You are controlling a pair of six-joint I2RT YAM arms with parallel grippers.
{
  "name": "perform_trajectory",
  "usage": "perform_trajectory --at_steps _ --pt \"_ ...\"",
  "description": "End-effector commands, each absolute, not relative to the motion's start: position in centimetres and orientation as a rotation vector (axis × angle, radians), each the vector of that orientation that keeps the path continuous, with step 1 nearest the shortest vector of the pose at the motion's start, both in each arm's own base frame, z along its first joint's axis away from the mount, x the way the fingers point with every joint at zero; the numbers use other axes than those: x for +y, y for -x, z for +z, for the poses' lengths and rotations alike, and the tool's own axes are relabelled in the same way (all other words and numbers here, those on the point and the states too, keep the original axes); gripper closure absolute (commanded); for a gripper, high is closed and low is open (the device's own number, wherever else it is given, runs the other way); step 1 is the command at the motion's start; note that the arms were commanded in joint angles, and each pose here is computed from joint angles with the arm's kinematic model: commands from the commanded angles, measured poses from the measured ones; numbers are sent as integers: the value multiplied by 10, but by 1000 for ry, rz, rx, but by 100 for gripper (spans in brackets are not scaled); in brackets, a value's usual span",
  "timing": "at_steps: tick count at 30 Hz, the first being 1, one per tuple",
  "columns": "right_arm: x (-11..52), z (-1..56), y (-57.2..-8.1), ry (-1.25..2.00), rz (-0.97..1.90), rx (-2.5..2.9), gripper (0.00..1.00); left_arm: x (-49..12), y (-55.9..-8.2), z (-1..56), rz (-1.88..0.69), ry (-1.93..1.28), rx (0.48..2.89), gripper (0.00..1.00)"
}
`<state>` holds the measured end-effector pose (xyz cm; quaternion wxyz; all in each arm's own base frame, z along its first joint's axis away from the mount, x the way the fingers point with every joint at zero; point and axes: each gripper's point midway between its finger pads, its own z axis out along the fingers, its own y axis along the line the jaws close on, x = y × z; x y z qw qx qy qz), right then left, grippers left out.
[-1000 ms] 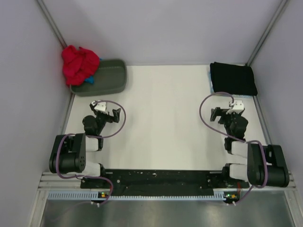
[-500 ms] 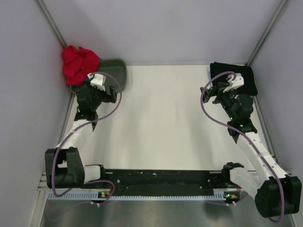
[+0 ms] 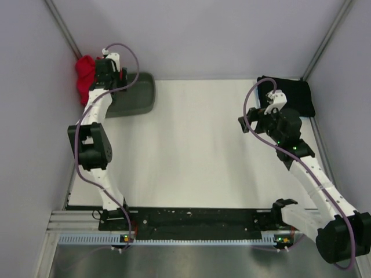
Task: Fold and stack the t-shirts
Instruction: Grab crumpled tshirt from bin with the left arm
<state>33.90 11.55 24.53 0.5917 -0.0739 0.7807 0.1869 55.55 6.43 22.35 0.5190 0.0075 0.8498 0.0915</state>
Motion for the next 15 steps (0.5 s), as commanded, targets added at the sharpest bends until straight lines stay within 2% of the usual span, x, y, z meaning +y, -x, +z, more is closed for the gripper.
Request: perform_trajectory --at_steps 1,7,15 --pt "120 261 -334 198 446 1793 11 120 -565 207 569 21 2186 17" --pt "127 262 -334 240 469 1784 14 171 -591 222 925 19 2105 16" --pt "142 262 -340 323 462 1805 17 227 -593 197 1059 42 2113 21"
